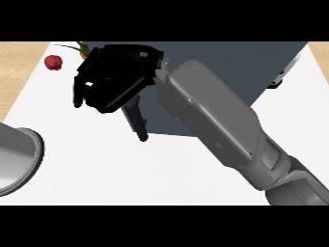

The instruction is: Pick up the wine, place it into the cabinet and close the cabinet

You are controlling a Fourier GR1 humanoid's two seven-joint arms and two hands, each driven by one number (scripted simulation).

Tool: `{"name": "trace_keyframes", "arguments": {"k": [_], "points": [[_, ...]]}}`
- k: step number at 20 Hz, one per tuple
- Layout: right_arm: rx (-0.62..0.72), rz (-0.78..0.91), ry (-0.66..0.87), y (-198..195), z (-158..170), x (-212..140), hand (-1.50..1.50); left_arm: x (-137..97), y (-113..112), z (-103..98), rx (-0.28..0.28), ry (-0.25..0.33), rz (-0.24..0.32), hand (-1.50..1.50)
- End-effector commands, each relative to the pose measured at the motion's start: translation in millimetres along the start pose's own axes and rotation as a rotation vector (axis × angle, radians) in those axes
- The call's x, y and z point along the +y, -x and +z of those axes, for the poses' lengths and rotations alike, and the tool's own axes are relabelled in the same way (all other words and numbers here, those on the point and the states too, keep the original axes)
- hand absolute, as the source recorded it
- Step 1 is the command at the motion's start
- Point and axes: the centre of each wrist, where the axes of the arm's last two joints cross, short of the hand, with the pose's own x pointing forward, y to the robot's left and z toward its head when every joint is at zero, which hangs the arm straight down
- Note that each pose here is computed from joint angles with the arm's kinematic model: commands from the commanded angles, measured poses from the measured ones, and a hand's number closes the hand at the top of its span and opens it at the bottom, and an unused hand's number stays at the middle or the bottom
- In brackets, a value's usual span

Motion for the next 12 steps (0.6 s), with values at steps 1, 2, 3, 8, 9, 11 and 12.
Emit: {"name": "trace_keyframes", "arguments": {"k": [1, 2, 3, 8, 9, 11, 12], "points": [[-0.06, -0.058, 0.235, 3.1, 53.4, -45.9, 1.5, 20.5, -24.2, -12.0, -0.125, -0.057, -0.073, -1.5], [-0.07, -0.049, 0.284, 2.7, 60.3, -50.6, 1.5, 15.7, -20.9, -9.7, -0.099, -0.038, -0.072, -1.5], [-0.076, -0.042, 0.325, -2.8, 55.8, -49.5, 1.5, 13.6, -16.1, -8.7, -0.1, -0.028, -0.066, -1.5], [-0.138, -0.002, 0.424, -6.8, 76.4, -59.8, 1.5, 5.5, -12.0, -13.5, -0.083, -0.018, -0.073, -1.5], [-0.142, -0.01, 0.436, -4.8, 67.0, -56.6, 1.5, 6.1, -14.6, -16.1, -0.083, -0.005, -0.078, -1.5], [-0.147, -0.003, 0.442, -7.0, 72.5, -60.4, 1.5, 3.2, -20.7, -24.2, -0.09, 0.02, -0.088, -1.5], [-0.148, 0.003, 0.442, -4.5, 61.3, -55.5, 1.5, 3.0, -16.1, -20.9, -0.077, 0.003, -0.087, -1.5]]}}
